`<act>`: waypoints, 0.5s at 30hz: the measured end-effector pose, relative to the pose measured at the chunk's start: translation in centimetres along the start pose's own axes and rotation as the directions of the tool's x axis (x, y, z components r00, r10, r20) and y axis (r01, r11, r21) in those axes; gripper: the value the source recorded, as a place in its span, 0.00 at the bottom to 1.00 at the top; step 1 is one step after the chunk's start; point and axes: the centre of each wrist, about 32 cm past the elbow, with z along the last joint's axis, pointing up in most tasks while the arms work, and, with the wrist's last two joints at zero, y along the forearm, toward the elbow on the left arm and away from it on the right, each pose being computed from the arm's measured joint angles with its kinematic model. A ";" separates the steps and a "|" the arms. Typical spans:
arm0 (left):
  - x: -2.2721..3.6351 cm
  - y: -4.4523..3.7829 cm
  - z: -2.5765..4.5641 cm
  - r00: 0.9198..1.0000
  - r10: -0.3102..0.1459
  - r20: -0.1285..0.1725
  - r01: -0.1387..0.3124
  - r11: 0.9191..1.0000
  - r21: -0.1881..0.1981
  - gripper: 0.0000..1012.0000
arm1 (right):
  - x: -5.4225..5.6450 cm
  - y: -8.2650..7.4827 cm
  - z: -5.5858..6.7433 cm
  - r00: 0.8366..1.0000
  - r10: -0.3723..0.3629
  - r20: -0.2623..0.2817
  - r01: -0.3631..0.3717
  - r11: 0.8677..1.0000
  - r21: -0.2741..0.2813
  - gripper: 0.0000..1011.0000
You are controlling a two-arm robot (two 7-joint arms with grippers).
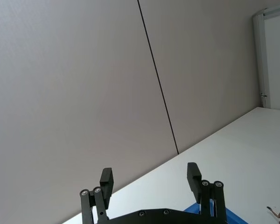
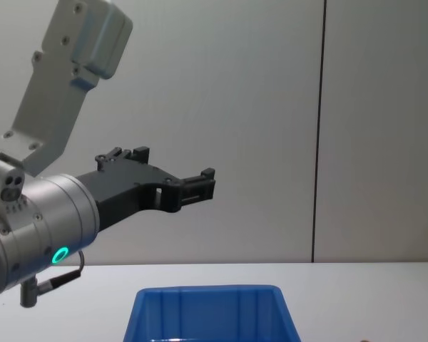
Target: Pick up the two dolls from the table and place them into the box.
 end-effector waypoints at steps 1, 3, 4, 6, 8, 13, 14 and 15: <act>0.00 0.00 0.00 1.000 0.000 0.000 0.000 1.000 0.000 0.99 | 0.0 0.0 0.0 1.000 0.000 0.000 0.000 1.000 0.000 0.50; 0.00 0.00 0.00 1.000 0.000 0.000 0.000 1.000 0.000 0.99 | 0.0 0.0 0.0 1.000 -0.003 0.004 0.002 1.000 0.007 0.43; 0.00 0.00 0.00 1.000 0.000 0.000 0.000 1.000 0.000 0.99 | 0.0 0.0 0.0 1.000 -0.003 0.006 0.003 1.000 0.010 0.43; 0.00 0.00 0.00 1.000 0.000 0.000 0.000 1.000 0.000 0.99 | -0.1 -0.1 0.1 1.000 -0.004 0.014 0.004 1.000 0.023 0.42; 0.00 0.00 0.00 1.000 0.000 0.000 0.000 1.000 0.000 0.99 | -0.2 -0.1 0.2 1.000 -0.004 0.021 0.003 0.999 0.036 0.42; 0.00 0.00 0.00 1.000 0.000 0.000 0.000 1.000 0.000 0.99 | -0.5 -0.4 0.8 0.999 0.002 0.050 -0.007 0.996 0.085 0.42; 0.00 0.00 0.00 1.000 0.000 0.000 0.000 1.000 0.000 0.99 | -0.6 -0.5 0.9 0.998 0.005 0.055 -0.010 0.996 0.093 0.42; 0.00 0.00 0.00 1.000 0.000 0.000 0.000 1.000 0.000 0.99 | -0.7 -0.5 1.1 0.998 0.012 0.064 -0.019 0.994 0.109 0.42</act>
